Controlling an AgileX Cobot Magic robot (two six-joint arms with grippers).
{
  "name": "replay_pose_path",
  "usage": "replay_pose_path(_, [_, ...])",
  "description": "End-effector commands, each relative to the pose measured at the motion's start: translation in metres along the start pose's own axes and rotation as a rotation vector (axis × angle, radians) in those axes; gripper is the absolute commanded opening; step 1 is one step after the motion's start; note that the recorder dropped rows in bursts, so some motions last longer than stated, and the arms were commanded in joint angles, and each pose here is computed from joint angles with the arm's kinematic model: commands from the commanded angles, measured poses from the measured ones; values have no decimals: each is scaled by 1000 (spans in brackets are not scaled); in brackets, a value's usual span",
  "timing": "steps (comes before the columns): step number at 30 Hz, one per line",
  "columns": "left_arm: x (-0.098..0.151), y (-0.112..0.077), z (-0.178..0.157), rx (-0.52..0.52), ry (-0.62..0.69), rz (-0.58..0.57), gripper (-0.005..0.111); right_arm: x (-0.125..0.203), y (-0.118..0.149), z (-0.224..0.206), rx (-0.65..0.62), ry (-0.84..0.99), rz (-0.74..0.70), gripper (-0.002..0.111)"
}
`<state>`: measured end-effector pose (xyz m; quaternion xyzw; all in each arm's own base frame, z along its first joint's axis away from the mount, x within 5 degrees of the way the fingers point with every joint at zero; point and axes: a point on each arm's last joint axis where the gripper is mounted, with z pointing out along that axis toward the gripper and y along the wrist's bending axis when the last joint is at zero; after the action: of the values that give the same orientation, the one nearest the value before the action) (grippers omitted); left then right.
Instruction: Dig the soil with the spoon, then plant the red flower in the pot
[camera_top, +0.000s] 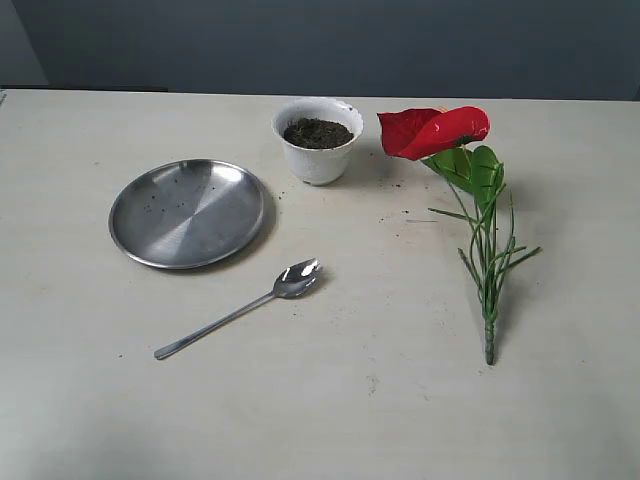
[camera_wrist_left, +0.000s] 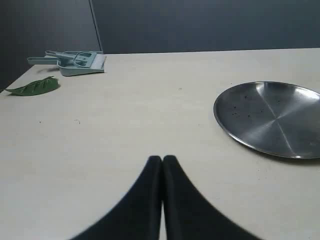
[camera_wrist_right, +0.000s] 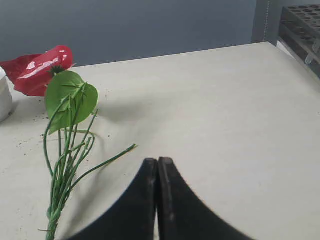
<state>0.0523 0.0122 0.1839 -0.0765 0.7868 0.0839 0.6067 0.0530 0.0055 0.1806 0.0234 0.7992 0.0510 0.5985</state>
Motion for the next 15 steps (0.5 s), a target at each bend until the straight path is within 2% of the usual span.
replay_pose_path(1, [1,0,0,2,-5,11,0,0,0,0,5,-13,-3,0])
replay_pose_path(6, [-8,0,0,-3,-103,7,0,0,0,0,5,-13,-3,0])
replay_pose_path(15, [-46,2,-13,-27,-542,0,0,0,0,0,5,-13,-3,0])
